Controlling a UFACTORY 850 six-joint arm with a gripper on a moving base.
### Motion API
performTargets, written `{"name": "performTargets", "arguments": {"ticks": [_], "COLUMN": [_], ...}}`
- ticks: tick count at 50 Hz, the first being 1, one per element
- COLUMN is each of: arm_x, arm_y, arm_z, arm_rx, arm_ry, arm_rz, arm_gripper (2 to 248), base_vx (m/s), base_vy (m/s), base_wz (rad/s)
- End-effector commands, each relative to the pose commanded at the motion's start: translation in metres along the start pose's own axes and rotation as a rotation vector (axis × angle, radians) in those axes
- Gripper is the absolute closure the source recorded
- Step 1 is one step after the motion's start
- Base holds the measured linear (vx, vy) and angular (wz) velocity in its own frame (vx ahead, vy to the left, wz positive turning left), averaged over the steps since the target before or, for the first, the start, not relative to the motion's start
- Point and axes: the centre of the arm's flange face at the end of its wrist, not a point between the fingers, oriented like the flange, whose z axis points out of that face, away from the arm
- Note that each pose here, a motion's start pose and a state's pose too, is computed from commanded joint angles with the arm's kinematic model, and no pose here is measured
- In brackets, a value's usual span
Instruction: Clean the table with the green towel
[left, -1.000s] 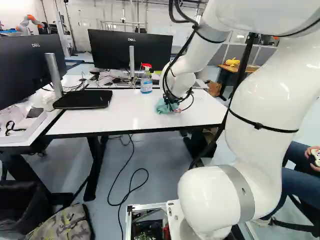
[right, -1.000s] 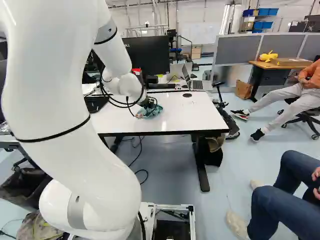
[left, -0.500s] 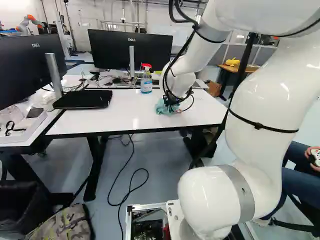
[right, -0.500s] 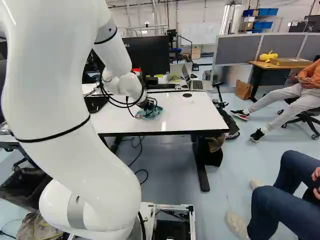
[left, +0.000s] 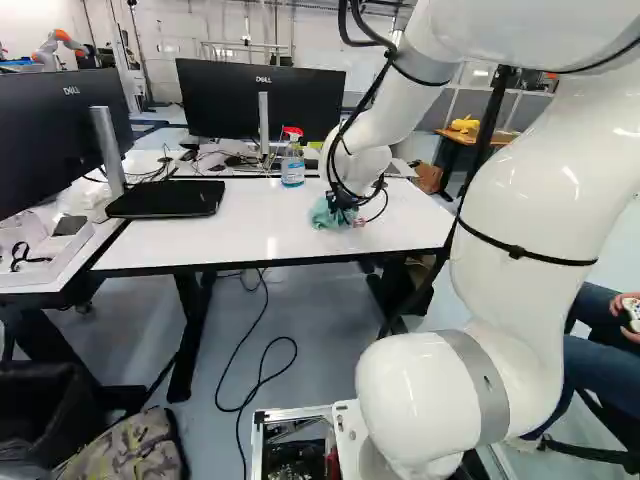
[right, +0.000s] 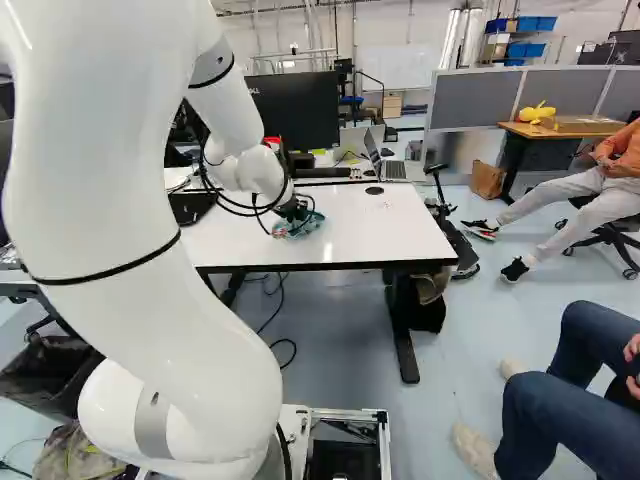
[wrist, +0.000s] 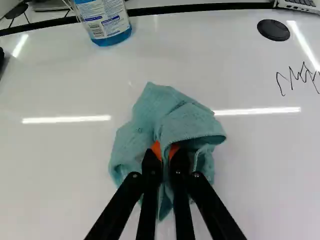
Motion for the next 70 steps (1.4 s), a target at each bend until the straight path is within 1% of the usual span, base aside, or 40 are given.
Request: {"name": "performTargets", "arguments": {"ticks": [9, 27, 32, 39, 49, 70], "arm_x": [-0.002, -0.001, 0.001, 0.01, 0.018, 0.018], "arm_y": [0.0, 0.0, 0.0, 0.003, 0.015, 0.049], "arm_z": [0.0, 0.0, 0.003, 0.01, 0.016, 0.015], "arm_rx": [0.0, 0.0, 0.0, -0.004, -0.02, -0.063], "arm_ry": [-0.019, -0.019, -0.018, -0.015, -0.011, -0.009], "arm_rz": [0.0, 0.0, 0.0, 0.005, 0.025, 0.079], "arm_gripper": [216, 216, 216, 216, 216, 216], "base_vx": [0.0, 0.0, 0.0, 0.0, 0.0, 0.0], "base_vy": [0.0, 0.0, 0.0, 0.0, 0.0, 0.0], "base_wz": [0.0, 0.0, 0.0, 0.0, 0.0, 0.0]}}
